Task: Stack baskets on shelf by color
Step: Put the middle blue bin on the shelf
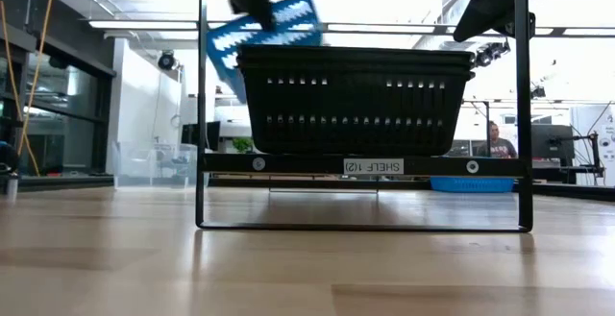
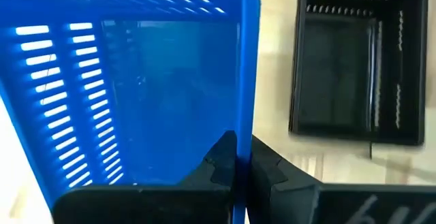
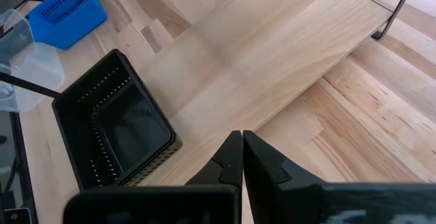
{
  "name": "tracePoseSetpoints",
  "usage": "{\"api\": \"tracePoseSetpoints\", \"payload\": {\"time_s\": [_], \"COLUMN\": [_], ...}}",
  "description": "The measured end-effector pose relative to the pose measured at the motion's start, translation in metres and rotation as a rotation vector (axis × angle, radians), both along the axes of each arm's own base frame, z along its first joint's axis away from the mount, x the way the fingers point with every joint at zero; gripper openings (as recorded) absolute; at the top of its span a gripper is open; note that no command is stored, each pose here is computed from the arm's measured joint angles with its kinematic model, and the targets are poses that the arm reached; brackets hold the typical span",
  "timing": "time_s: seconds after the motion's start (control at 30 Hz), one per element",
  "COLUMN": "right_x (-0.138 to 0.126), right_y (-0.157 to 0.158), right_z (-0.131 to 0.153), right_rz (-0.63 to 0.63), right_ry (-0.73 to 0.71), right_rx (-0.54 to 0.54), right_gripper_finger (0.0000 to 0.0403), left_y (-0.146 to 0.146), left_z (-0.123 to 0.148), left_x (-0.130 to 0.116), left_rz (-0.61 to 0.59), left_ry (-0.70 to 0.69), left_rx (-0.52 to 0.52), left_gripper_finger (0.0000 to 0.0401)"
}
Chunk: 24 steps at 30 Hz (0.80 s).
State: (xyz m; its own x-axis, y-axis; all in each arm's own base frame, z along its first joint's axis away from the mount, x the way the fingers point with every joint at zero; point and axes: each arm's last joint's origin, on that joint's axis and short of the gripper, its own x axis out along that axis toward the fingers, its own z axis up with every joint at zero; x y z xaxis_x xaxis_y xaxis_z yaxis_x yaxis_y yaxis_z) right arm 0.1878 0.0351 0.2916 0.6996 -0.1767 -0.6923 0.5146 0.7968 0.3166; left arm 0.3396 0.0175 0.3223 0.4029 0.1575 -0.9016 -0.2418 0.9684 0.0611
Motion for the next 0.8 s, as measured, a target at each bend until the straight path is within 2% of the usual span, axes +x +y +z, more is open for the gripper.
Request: {"api": "tracePoseSetpoints", "payload": {"time_s": [0.13, 0.33, 0.6, 0.8], "right_x": [0.001, 0.001, 0.001, 0.001], "right_y": [0.0, 0.0, -0.001, -0.001], "right_z": [0.001, 0.001, 0.001, 0.001], "right_rz": [-0.005, -0.016, -0.018, -0.018], "right_ry": [-0.009, -0.016, -0.02, -0.02], "right_rx": [-0.003, -0.013, -0.014, -0.014], "right_gripper_finger": [0.0, 0.0, 0.0, 0.0], "left_y": [-0.002, -0.005, -0.006, -0.007], "left_z": [-0.014, -0.033, -0.055, -0.056], "left_x": [0.039, 0.074, 0.088, 0.09], "left_rz": [-0.02, -0.034, -0.062, -0.07], "left_ry": [0.038, 0.058, 0.109, 0.094], "left_rx": [0.013, 0.003, -0.018, -0.037], "left_gripper_finger": [0.0, 0.0, 0.0, 0.0]}}
